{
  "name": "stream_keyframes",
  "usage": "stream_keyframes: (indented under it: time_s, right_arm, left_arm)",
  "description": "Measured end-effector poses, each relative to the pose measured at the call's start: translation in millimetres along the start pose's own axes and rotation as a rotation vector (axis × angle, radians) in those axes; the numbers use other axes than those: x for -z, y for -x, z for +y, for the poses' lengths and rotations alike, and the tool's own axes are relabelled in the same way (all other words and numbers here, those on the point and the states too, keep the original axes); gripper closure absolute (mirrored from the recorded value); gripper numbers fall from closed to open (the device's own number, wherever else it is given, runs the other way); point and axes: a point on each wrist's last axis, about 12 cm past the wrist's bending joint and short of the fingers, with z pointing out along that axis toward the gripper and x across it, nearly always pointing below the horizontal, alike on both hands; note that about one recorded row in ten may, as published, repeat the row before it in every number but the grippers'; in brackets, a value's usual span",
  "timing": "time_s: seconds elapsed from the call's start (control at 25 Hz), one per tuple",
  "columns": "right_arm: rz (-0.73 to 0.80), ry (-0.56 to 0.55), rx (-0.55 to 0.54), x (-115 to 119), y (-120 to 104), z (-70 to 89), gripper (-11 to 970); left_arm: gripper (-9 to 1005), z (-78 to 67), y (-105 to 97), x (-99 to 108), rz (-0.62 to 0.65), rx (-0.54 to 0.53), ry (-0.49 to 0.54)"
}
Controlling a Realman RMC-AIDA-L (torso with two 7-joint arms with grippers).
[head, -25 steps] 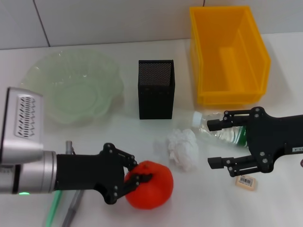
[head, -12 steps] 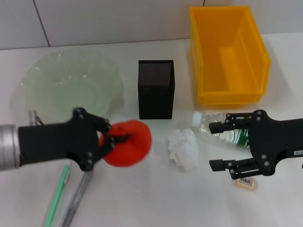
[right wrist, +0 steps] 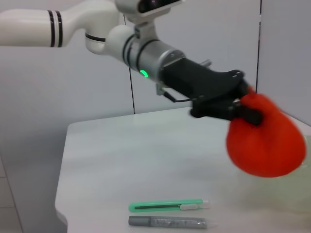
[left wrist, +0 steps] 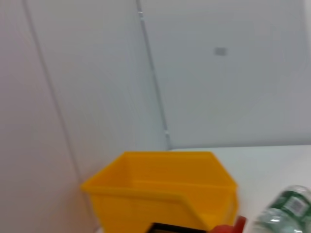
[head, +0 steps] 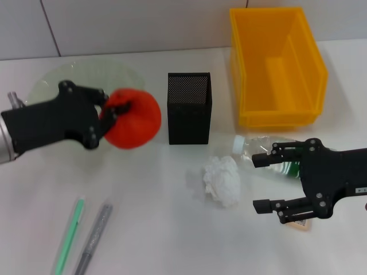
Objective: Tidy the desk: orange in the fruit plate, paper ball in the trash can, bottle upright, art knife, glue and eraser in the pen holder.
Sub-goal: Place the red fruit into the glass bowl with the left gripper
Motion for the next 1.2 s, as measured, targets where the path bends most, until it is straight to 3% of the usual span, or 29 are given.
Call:
stream_keyframes:
  time_s: [0.28, 0.44, 1.2]
  right_arm:
    - [-0.005, 0.01, -0.001, 0, 0, 1.6, 190]
    - [-0.006, 0.01, -0.004, 0, -1, 1.9, 190]
    - [-0.008, 0.009, 0.002, 0, 0, 1.5, 190]
  left_arm:
    - [936, 30.7, -12, -10, 0.006, 0.072, 0.189]
    - [936, 39.9, -20, -14, 0.002, 0.068, 0.255]
    - [930, 54.1, -55, -24, 0.15, 0.089, 0.416]
